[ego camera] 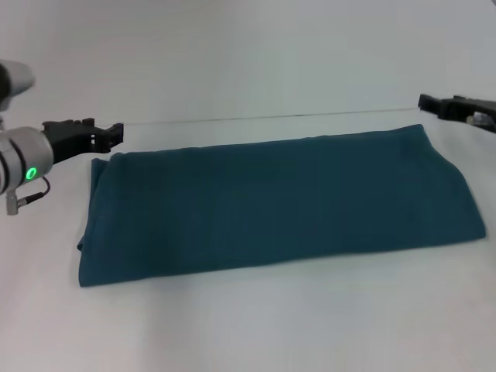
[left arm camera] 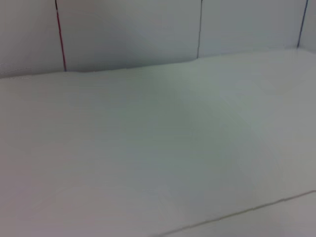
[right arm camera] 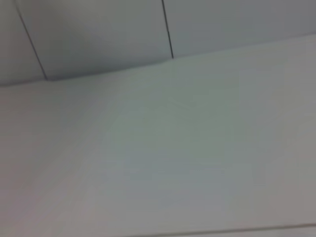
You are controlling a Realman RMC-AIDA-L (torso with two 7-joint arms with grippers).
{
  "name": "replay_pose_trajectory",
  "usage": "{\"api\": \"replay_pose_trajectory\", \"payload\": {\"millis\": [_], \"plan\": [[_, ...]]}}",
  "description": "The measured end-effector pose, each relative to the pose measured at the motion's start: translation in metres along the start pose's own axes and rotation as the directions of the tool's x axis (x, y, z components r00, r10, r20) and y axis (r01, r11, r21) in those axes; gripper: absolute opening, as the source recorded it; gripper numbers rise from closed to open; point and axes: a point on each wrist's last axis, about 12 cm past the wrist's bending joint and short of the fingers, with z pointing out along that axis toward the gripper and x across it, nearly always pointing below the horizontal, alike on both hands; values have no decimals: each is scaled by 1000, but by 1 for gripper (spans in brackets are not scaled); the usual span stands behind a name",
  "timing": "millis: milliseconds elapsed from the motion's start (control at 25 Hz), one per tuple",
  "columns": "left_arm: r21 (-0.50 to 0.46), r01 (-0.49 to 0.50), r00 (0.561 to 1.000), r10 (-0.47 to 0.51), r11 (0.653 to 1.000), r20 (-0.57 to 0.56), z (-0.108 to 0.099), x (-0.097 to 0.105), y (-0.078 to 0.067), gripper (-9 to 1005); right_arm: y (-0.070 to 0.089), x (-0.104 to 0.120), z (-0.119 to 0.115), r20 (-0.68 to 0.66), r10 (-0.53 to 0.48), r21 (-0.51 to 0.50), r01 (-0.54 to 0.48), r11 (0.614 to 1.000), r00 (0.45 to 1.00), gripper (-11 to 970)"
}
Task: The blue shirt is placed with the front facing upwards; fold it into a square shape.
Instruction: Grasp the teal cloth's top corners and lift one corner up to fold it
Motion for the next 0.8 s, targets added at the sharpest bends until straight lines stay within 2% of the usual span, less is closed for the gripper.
{"api": "replay_pose_trajectory", "payload": {"millis": [80, 160, 320, 480, 640, 800], "plan": [[40, 103, 995, -103, 994, -14, -9, 2, 4, 342, -2, 4, -9, 61, 4, -29, -2, 1000, 998, 621], [63, 181, 983, -179, 981, -41, -20, 5, 10, 410, -4, 12, -18, 112, 11, -64, -4, 998, 994, 652], [60, 255, 964, -249, 965, -97, -41, 14, 17, 559, -5, 33, -32, 206, 47, -148, -17, 989, 977, 713], [65, 352, 915, -328, 934, -233, -53, 26, 19, 750, -3, 48, -41, 250, 19, -187, 29, 982, 968, 713], [49, 398, 876, -363, 916, -317, -58, 30, 21, 786, 6, 62, -43, 257, -40, -223, 100, 970, 966, 713], [26, 392, 857, -355, 920, -373, -58, 31, 20, 794, 14, 73, -40, 244, -68, -240, 128, 962, 967, 713]]}}
